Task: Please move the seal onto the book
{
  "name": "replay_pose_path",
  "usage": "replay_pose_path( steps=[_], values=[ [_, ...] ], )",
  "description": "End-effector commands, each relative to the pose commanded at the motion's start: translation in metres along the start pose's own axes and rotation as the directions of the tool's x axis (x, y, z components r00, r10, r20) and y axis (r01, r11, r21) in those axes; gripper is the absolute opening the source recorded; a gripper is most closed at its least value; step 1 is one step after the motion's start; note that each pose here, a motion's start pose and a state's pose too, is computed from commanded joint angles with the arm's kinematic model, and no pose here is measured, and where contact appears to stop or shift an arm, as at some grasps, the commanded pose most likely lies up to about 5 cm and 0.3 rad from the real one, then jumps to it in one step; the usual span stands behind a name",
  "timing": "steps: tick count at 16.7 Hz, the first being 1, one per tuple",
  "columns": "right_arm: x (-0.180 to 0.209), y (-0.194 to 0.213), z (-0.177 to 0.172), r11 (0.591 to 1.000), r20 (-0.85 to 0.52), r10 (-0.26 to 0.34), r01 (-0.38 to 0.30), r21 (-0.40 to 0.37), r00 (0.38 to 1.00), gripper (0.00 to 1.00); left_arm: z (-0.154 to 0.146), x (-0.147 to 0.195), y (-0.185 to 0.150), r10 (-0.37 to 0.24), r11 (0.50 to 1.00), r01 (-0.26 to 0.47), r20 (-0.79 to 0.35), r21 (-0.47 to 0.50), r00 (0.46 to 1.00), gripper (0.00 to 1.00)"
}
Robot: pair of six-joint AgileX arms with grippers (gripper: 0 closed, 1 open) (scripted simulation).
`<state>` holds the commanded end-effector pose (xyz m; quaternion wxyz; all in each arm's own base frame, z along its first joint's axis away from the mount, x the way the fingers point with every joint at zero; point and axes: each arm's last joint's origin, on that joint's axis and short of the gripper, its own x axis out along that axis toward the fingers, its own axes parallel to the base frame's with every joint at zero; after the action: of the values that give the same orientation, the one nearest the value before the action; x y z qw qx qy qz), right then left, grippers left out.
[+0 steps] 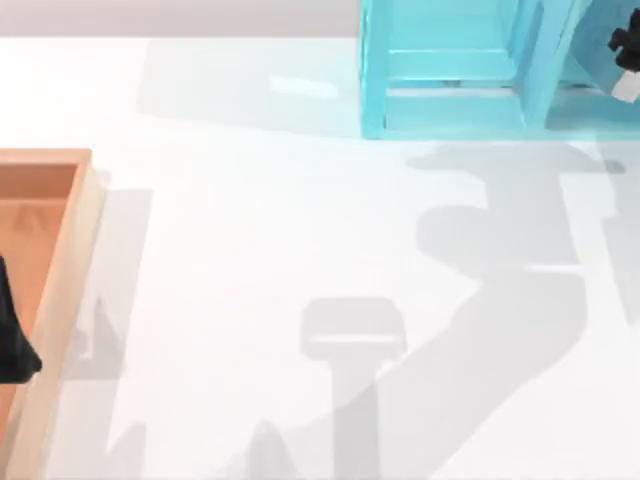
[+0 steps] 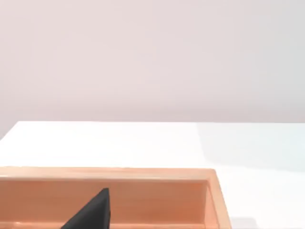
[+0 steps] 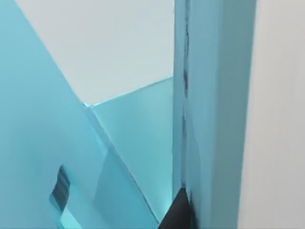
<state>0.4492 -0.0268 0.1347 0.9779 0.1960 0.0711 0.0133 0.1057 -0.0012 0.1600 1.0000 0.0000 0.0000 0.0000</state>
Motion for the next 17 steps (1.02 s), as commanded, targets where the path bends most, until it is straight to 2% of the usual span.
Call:
replay_pose_path(
  steps=[5,8,12,17],
  values=[
    [-0.076,0.034,0.068,1.0,0.005,0.004,-0.004,-0.007,1.0,0.0,0.0,0.0,0.0,0.0,1.0,0.0,0.0,0.0,1.0,1.0],
    [-0.13,0.049,0.092,1.0,0.01,0.009,-0.009,-0.006,1.0,0.0,0.0,0.0,0.0,0.0,1.0,0.0,0.0,0.0,1.0,1.0],
    [-0.18,0.058,0.1,1.0,0.004,0.013,-0.013,0.001,1.0,0.0,0.0,0.0,0.0,0.0,1.0,0.0,0.0,0.0,1.0,1.0],
    [-0.193,0.06,0.1,1.0,-0.001,0.014,-0.014,0.004,1.0,0.0,0.0,0.0,0.0,0.0,1.0,0.0,0.0,0.0,1.0,1.0]
  ],
)
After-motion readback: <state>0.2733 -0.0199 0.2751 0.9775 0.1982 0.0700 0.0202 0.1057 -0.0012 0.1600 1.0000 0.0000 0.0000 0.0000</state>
